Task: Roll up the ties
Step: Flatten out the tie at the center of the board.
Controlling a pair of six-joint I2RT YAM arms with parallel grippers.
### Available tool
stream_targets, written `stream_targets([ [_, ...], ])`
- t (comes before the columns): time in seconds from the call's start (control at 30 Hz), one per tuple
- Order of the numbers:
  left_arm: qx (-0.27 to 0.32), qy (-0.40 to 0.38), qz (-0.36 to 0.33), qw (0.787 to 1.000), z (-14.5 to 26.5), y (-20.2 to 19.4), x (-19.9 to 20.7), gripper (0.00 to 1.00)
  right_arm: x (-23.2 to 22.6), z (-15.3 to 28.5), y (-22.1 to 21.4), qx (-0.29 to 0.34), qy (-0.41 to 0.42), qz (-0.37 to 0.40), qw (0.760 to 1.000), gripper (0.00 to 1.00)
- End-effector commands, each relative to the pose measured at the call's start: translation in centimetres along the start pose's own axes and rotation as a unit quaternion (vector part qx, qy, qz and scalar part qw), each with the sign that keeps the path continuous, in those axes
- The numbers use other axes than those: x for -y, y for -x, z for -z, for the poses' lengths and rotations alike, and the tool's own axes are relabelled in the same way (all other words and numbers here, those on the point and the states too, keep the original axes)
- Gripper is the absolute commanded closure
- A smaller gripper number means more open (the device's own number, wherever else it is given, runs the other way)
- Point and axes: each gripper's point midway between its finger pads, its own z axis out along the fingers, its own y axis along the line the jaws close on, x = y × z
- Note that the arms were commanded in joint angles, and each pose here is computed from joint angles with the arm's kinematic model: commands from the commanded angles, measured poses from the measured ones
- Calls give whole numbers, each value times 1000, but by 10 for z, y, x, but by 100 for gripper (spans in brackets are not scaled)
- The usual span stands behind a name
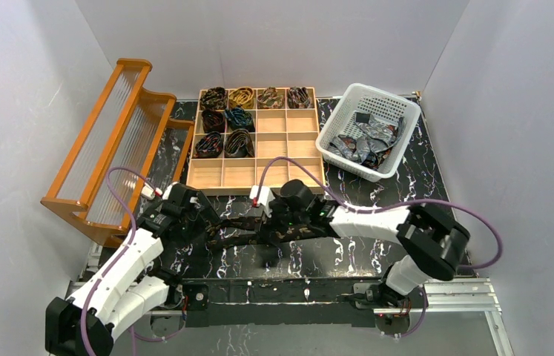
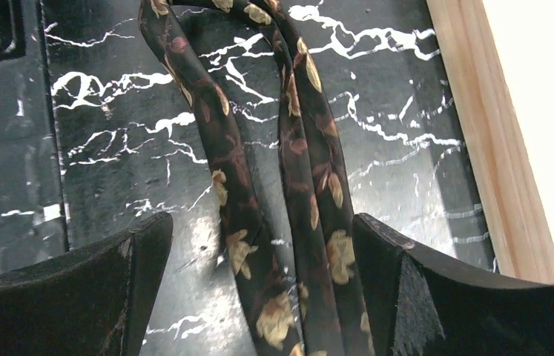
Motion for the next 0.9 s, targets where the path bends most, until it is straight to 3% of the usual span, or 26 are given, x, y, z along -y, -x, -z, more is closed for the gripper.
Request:
stream_targets([
  [0.0, 15, 24, 48, 998, -3, -3, -16, 2, 7, -24, 47, 63, 18, 122, 990, 1],
  [0.3, 15, 9, 63, 998, -5, -8, -17, 2, 7, -62, 36, 40, 65, 154, 985, 1],
  [0.63, -3, 18, 65, 998, -11, -18, -23, 2, -16, -71, 3, -3, 137, 97, 986, 1],
  [0.87, -1, 14, 58, 998, -10, -18, -23, 2, 1, -82, -26, -44, 98, 97, 989, 2],
])
